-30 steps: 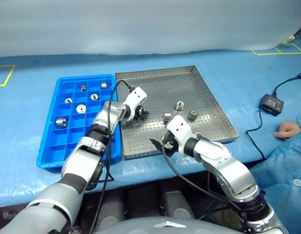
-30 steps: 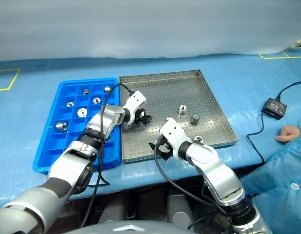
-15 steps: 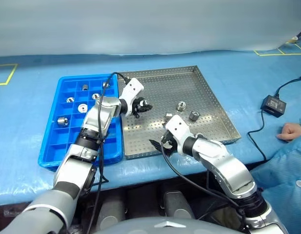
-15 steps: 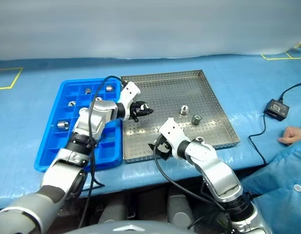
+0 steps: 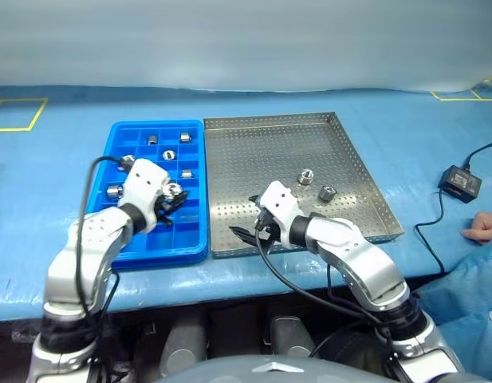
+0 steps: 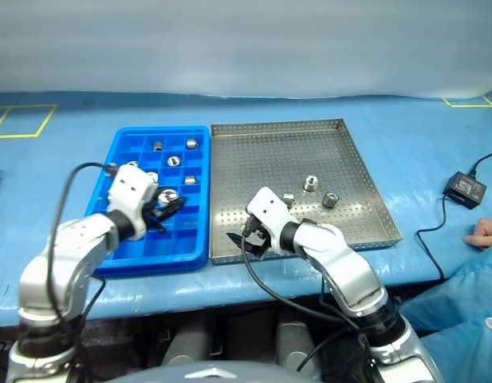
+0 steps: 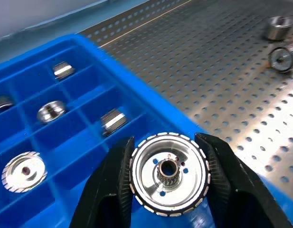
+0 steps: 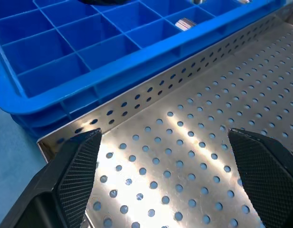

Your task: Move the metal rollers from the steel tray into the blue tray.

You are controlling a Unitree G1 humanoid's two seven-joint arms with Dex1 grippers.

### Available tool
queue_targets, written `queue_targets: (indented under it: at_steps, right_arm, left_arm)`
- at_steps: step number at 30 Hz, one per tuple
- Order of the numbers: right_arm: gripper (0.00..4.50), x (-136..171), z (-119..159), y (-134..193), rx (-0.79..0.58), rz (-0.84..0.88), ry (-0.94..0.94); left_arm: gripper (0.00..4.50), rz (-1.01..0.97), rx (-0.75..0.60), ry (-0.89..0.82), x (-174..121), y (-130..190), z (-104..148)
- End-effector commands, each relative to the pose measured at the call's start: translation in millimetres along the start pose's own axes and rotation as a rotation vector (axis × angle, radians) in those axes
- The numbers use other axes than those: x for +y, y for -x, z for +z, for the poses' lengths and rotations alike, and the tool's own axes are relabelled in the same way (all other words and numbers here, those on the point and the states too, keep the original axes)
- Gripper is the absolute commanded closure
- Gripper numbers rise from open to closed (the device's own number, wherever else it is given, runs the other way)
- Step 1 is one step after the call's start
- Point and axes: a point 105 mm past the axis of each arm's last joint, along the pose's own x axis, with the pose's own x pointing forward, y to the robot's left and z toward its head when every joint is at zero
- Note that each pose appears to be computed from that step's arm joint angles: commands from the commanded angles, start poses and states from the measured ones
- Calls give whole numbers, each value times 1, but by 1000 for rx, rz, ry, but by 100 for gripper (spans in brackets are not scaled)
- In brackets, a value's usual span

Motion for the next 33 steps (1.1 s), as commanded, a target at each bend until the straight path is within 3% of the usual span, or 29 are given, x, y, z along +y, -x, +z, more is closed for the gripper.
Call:
queue_targets:
  at_steps: [1, 7, 18, 30, 31, 33]
  right_arm:
    - [0, 8, 24, -3, -103, 71, 54]
    - [0, 23, 48, -1, -220, 202, 93]
    - [0, 11, 37, -2, -151, 136, 94]
    - [0, 3, 32, -7, -124, 80, 81]
    - [0, 3, 32, -7, -124, 81, 82]
    - [0, 2, 32, -8, -123, 79, 83]
  left_arm:
    - [279, 93, -12, -17, 1, 24, 4]
    - [279, 179, 66, 48, 6, 34, -18]
    - [279, 339, 92, 120, 28, 49, -29]
    - [279, 406, 204, 140, 37, 65, -58]
    - [207, 404, 201, 142, 37, 64, -58]
    - [148, 419, 192, 150, 38, 62, -56]
